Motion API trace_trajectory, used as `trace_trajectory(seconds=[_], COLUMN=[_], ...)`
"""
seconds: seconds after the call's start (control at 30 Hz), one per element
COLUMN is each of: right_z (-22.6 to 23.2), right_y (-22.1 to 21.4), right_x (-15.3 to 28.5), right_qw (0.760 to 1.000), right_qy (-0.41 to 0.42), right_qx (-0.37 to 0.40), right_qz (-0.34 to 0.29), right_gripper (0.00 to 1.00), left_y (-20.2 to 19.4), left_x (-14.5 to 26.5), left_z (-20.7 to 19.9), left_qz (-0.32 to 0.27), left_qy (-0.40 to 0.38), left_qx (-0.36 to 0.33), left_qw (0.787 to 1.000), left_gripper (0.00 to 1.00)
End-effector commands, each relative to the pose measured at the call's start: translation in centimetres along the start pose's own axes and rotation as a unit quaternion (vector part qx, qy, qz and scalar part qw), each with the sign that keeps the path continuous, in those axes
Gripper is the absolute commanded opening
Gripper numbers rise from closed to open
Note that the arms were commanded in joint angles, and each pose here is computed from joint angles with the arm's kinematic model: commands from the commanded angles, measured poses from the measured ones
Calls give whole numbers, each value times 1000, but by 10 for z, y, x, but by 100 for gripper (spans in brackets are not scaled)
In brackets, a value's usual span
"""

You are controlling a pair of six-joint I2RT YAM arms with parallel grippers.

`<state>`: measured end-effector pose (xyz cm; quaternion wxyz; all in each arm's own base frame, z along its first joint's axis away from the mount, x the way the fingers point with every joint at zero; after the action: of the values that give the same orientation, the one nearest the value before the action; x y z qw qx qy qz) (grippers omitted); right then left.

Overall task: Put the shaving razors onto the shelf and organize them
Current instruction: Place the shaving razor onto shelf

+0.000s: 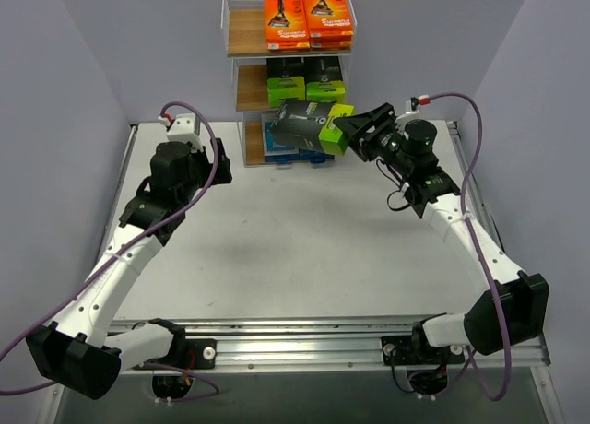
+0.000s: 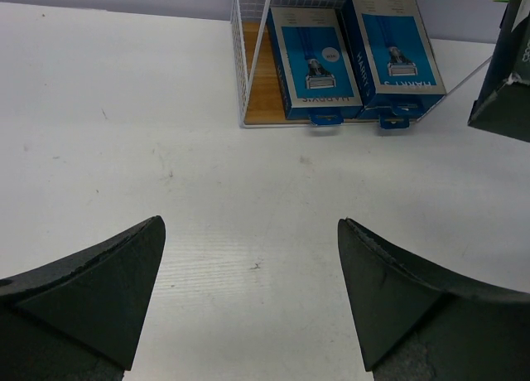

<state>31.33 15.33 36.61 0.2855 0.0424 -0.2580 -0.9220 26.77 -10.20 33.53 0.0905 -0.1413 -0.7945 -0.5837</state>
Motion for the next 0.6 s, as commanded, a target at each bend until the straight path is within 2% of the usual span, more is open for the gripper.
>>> trace_trajectory(seconds=[0.0, 0.23, 0.33, 0.37, 0.57], right_z=[52, 53, 47, 46, 41], right_y=[36, 39, 31, 32, 28], right_x=[15, 8, 8, 8, -6], right_qw=[983, 966, 962, 957, 955], right_qy=[124, 152, 136, 119, 98], right_qx=[-20, -41, -63, -68, -81], right_qz=[-137, -203, -230, -256, -269], right_gripper=[0, 0, 0, 0, 0], left_y=[13, 10, 9, 8, 7], left_x=[8, 6, 6, 6, 8], left_z=[-4, -7, -9, -9, -11], left_qz=[-28, -21, -19, -19, -23], left_qy=[-9, -15, -16, -13, -10], left_qx=[10, 11, 6, 2, -6], left_qw=[1000, 1000, 1000, 1000, 1000], left_gripper=[94, 94, 94, 94, 94])
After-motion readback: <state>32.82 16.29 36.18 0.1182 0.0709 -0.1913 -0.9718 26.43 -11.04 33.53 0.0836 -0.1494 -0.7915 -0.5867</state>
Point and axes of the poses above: each gripper's point midway between its finger pads, its own x axis back along the fingers, its own z axis along the line the jaws close on, y = z × x, the point moved 10 cm from there along x, back along the fingers, and after that the axes turned 7 degrees about x, right-handed, at the moved point
